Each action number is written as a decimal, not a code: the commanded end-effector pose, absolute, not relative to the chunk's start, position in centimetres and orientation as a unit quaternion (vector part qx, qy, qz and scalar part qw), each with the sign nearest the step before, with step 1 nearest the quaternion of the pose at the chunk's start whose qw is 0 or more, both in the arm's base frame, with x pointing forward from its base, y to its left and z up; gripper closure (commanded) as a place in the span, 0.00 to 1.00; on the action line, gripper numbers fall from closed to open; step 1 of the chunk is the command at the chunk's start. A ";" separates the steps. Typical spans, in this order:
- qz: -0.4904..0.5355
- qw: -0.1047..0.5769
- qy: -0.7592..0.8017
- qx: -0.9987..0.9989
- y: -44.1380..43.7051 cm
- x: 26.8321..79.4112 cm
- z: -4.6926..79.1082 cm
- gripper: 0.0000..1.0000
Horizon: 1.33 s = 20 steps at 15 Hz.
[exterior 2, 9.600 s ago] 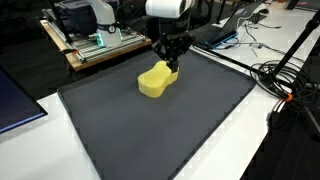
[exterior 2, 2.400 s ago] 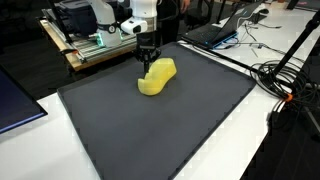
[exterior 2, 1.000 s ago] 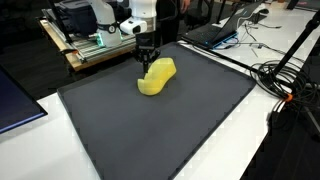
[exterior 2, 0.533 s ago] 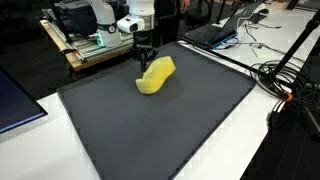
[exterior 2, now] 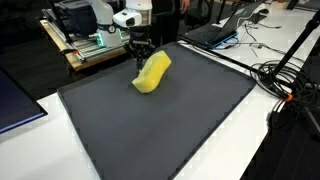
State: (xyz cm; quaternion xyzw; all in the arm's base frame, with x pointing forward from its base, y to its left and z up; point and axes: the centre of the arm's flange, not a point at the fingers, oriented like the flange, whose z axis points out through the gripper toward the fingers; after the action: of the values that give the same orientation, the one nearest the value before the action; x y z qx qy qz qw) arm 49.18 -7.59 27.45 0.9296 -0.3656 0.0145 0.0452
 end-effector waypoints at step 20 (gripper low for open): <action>0.051 -0.061 -0.439 0.895 -14.1 45.9 34.6 0.97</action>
State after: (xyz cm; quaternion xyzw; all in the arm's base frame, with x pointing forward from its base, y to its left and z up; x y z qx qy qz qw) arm 47.73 -12.76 34.45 0.9023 -0.4275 0.0504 -0.0236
